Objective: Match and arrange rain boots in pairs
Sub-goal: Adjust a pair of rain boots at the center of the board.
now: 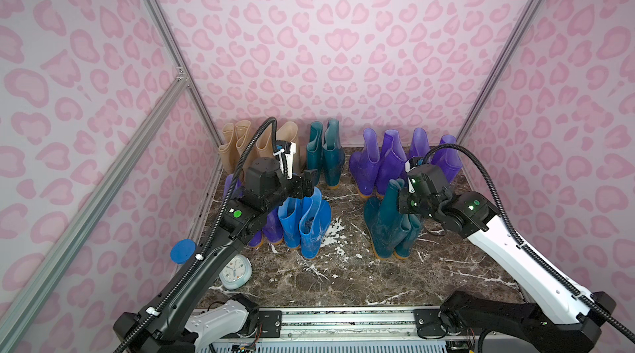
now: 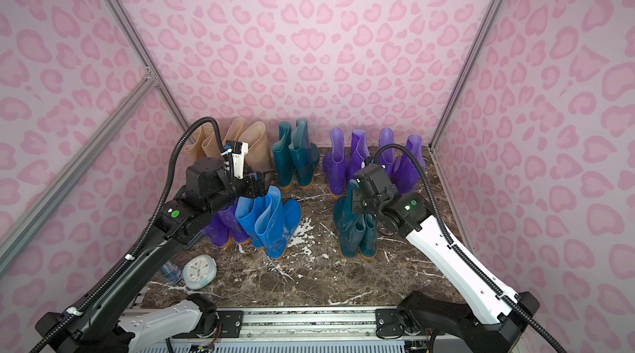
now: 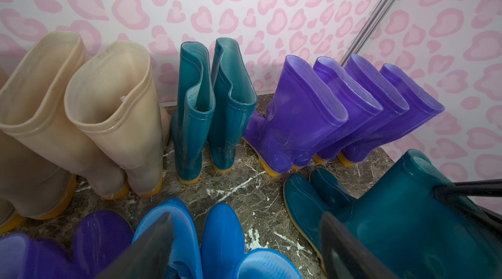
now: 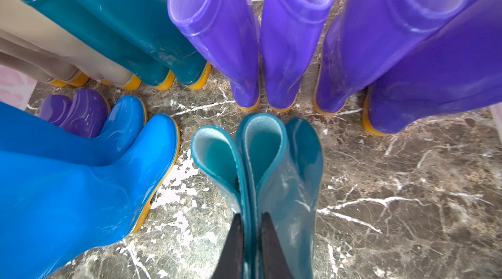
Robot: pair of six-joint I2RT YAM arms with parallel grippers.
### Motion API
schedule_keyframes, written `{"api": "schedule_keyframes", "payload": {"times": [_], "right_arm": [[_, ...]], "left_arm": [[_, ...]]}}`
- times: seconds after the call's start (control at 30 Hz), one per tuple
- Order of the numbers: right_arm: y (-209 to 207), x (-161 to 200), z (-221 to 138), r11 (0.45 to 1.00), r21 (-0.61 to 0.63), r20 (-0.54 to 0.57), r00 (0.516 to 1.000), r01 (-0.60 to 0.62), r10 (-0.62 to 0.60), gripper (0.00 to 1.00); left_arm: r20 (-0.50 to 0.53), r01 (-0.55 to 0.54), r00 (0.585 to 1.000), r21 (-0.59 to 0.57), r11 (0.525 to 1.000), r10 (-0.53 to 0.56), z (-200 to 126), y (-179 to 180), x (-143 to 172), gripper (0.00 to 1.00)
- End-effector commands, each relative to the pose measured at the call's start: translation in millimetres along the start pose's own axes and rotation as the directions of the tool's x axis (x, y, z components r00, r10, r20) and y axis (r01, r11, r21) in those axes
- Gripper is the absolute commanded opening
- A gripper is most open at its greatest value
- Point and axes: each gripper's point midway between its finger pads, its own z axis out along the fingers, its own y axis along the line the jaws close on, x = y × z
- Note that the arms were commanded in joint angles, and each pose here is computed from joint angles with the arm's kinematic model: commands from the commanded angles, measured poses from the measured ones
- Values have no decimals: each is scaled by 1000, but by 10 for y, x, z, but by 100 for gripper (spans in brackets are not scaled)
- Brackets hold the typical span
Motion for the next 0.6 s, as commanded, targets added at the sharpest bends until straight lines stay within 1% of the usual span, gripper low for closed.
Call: {"api": "schedule_keyframes", "payload": {"times": [0.0,0.1,0.17,0.2,0.23,0.3,0.33,0.37,0.4,0.5,0.53,0.57], "right_arm": [[41,-96,18,999,-21,62,997,-34,36,0],[44,-52,74,999,-28,62,997,-45,46,0],[-4,-54,80,999,-5,72,997,-42,42,0],[-14,-54,73,999,-5,74,996,-41,41,6],[-20,-65,59,999,-9,80,996,-42,43,19],[-17,-81,25,999,-25,94,995,-39,41,28],[-21,-101,5,999,-30,103,994,-37,40,37],[-16,-122,-17,999,-35,112,993,-33,37,42],[-5,-146,-39,999,-41,120,993,-18,22,47],[-19,-281,-139,1000,-30,156,988,4,0,70],[-15,-340,-192,999,-31,174,985,12,-7,72],[-17,-396,-241,999,-28,191,982,16,-10,74]], "left_arm": [[28,-10,1000,23,1000,9,4,-71,-90,85],[3,-34,999,-13,999,35,-28,-88,-79,86],[-61,-39,997,-41,998,37,-75,-55,-15,87],[-106,-40,994,-67,997,33,-112,-12,46,89],[-150,-52,988,-77,996,40,-163,7,99,91],[-231,-72,972,-101,992,47,-266,47,210,97],[-267,-90,962,-97,991,61,-340,26,223,100],[-302,-108,951,-114,988,69,-383,36,260,100],[-343,-135,936,-134,982,82,-423,54,313,100],[-472,-214,873,-144,966,123,-479,39,494,100],[-505,-239,853,-160,958,128,-502,62,540,100],[-520,-257,844,-180,949,130,-526,95,556,100]]}}
